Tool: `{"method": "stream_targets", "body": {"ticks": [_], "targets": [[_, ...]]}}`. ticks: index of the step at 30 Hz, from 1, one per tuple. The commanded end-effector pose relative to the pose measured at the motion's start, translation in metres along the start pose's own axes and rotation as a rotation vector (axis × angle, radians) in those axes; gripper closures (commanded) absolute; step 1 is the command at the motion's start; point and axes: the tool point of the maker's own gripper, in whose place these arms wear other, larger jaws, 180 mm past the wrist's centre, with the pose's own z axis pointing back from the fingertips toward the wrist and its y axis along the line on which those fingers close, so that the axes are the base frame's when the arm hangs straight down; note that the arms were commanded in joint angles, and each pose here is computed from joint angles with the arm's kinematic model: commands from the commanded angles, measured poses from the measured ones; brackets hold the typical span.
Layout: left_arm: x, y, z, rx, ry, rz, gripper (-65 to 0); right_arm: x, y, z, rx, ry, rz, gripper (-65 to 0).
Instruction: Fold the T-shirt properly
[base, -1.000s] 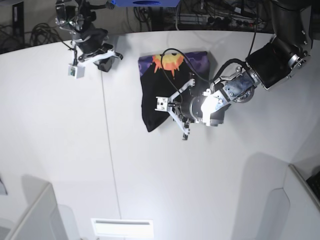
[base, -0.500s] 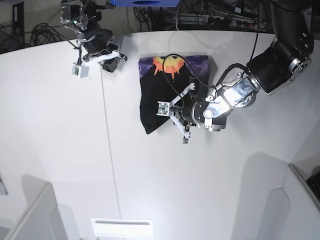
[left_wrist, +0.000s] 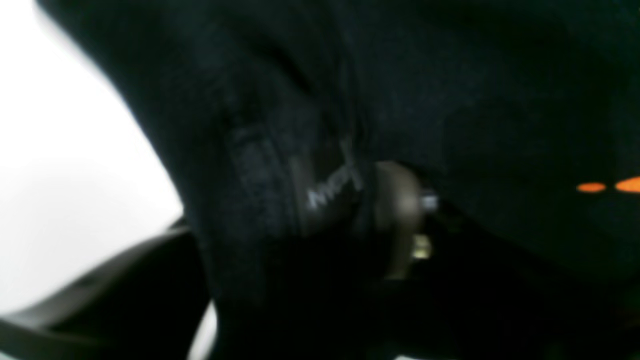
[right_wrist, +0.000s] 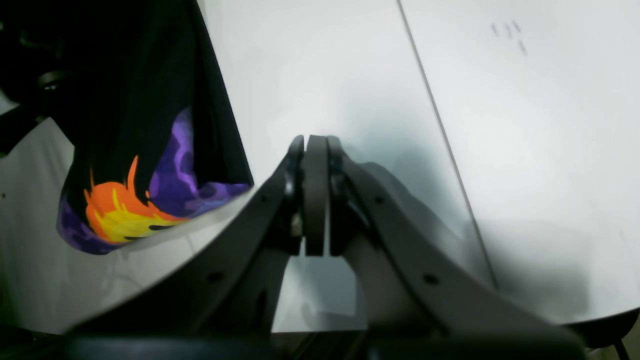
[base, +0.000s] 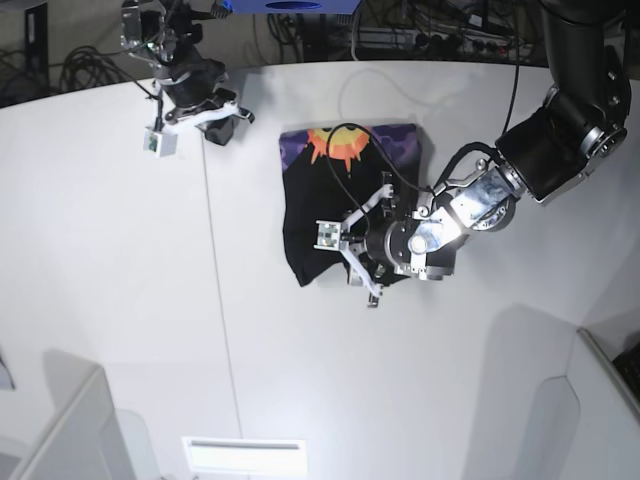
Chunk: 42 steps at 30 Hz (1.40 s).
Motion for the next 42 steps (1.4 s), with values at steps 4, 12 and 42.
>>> {"method": "stream_targets", "body": {"ticks": [4, 12, 42], "targets": [[0.014, 0.025, 0.012, 0.060, -0.035, -0.017, -45.4, 0.007, 0.004, 0.002, 0.014, -0.030, 0.004, 0.0], [0.050, 0.077, 0.061, 0.236, -0.165, -0.009, -45.3, 0.008, 0.004, 0.002, 0.014, -0.030, 0.005, 0.0], [-0.050, -0.060, 0.161, 0.541, -0.492, 0.650, 0.0, -0.014, -0.010, 0.062, -0.125, -0.223, 0.735, 0.0]]}}
